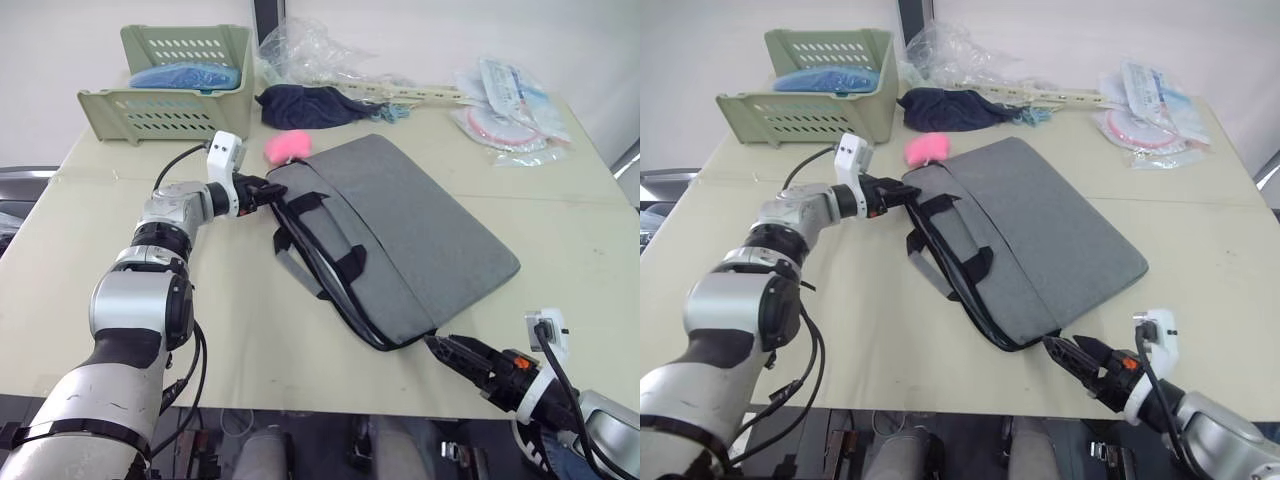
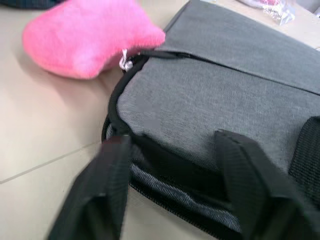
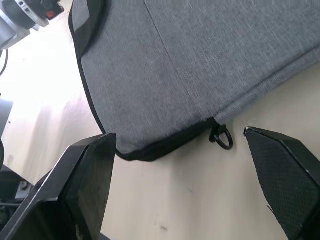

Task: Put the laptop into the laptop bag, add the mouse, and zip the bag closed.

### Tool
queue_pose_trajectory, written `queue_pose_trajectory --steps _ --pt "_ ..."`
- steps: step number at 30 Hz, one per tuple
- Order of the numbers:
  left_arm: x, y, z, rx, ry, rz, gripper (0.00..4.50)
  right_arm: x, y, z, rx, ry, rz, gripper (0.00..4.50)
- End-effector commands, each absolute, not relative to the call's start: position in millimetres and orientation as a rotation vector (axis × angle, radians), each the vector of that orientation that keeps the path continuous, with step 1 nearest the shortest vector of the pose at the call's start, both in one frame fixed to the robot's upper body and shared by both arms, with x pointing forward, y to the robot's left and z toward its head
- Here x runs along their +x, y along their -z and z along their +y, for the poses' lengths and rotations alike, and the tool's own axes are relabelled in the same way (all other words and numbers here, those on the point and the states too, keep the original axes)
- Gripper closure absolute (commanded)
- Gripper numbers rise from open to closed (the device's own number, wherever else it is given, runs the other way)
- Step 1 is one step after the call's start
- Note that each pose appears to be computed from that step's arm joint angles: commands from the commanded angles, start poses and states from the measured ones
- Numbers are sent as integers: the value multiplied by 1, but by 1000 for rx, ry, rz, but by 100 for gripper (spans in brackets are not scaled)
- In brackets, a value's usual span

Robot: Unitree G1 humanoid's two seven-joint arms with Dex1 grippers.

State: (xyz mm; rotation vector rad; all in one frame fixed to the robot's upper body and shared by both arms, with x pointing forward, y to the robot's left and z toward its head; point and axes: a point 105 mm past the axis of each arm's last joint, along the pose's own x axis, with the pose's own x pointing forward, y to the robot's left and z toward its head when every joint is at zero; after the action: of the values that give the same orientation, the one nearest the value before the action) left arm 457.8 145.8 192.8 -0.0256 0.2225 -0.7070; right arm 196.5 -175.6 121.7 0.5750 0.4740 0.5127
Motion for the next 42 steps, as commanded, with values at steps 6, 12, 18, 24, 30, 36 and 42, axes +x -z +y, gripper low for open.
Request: queue_pose_trajectory --steps 6,12,18,24,30,36,42 --pt "458 -202 136 -20 744 194 450 213 -123 -154 683 -535 449 182" --pt "456 -200 140 -39 754 200 450 221 -123 -152 723 -525 427 440" --pt "450 -193 163 -62 743 225 450 221 -128 -172 734 -486 402 440" --pt "441 -189 188 -109 721 221 450 220 -133 -182 726 -540 406 440" --pt "410 -184 204 -124 791 261 450 230 -138 -204 693 -569 411 440" --pt "372 -181 213 -151 778 298 450 237 -145 -207 667 -667 438 440" --pt "322 -177 216 -172 782 380 450 243 -150 -216 625 -713 480 440"
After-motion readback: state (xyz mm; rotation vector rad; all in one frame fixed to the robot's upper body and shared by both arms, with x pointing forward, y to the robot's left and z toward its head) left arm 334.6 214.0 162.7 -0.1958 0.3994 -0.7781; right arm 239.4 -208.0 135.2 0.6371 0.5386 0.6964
